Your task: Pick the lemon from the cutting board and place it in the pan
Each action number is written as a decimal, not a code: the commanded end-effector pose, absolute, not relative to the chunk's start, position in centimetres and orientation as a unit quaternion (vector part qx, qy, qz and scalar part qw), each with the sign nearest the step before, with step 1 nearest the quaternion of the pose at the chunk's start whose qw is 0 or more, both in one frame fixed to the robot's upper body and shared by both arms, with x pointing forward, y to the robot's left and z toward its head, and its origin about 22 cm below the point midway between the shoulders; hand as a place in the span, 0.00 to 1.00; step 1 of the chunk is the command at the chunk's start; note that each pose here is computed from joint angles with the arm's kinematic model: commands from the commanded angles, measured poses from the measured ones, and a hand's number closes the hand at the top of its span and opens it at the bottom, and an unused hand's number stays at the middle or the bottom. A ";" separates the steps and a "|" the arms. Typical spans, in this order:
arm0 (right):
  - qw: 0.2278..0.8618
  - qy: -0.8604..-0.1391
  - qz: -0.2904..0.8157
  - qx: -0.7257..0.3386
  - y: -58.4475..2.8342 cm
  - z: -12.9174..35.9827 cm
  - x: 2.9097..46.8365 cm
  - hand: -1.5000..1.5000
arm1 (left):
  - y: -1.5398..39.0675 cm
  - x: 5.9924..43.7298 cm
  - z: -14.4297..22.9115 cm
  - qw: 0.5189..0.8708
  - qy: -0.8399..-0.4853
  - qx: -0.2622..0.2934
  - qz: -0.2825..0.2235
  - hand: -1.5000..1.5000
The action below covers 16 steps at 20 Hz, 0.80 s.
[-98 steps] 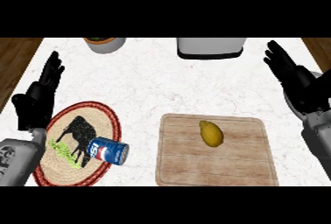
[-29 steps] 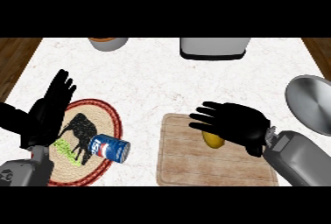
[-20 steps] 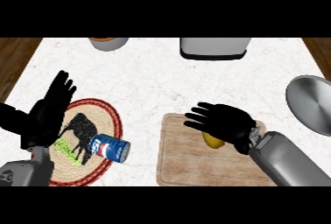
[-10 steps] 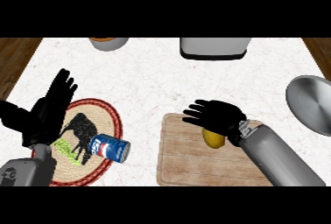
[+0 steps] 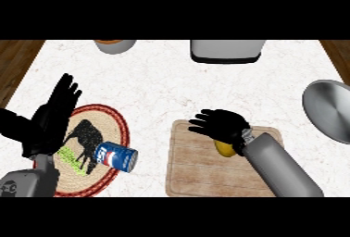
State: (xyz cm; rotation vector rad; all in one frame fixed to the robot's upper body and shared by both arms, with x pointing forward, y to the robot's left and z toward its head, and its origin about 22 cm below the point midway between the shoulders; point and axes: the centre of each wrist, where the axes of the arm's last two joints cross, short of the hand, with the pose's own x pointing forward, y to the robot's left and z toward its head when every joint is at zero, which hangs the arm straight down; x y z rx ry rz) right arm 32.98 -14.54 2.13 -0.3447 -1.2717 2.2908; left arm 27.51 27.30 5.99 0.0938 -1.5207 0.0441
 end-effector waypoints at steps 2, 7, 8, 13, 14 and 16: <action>0.217 -0.482 0.842 -0.103 -12.8 -0.3 32.5 1.00 | 25.2 27.6 5.8 0.723 -0.689 0.042 0.016 0.50; 0.202 -0.490 0.843 -0.085 -12.6 -1.6 33.7 1.00 | 26.2 28.4 5.6 0.725 -0.688 0.038 0.017 0.50; 0.210 -0.497 0.838 -0.083 -14.6 -0.8 32.3 1.00 | 27.6 27.6 6.7 0.722 -0.691 0.039 0.016 0.50; 0.223 -0.510 0.827 -0.074 -13.8 -0.3 34.3 1.00 | 26.2 27.2 5.1 0.724 -0.688 0.049 0.009 0.50; 0.225 -0.517 0.823 -0.063 -14.1 0.1 33.6 1.00 | 27.5 28.5 5.7 0.722 -0.691 0.041 0.017 0.50; 0.229 -0.539 0.808 -0.069 -15.3 -0.2 33.4 1.00 | 27.6 27.2 5.4 0.723 -0.689 0.044 0.022 0.50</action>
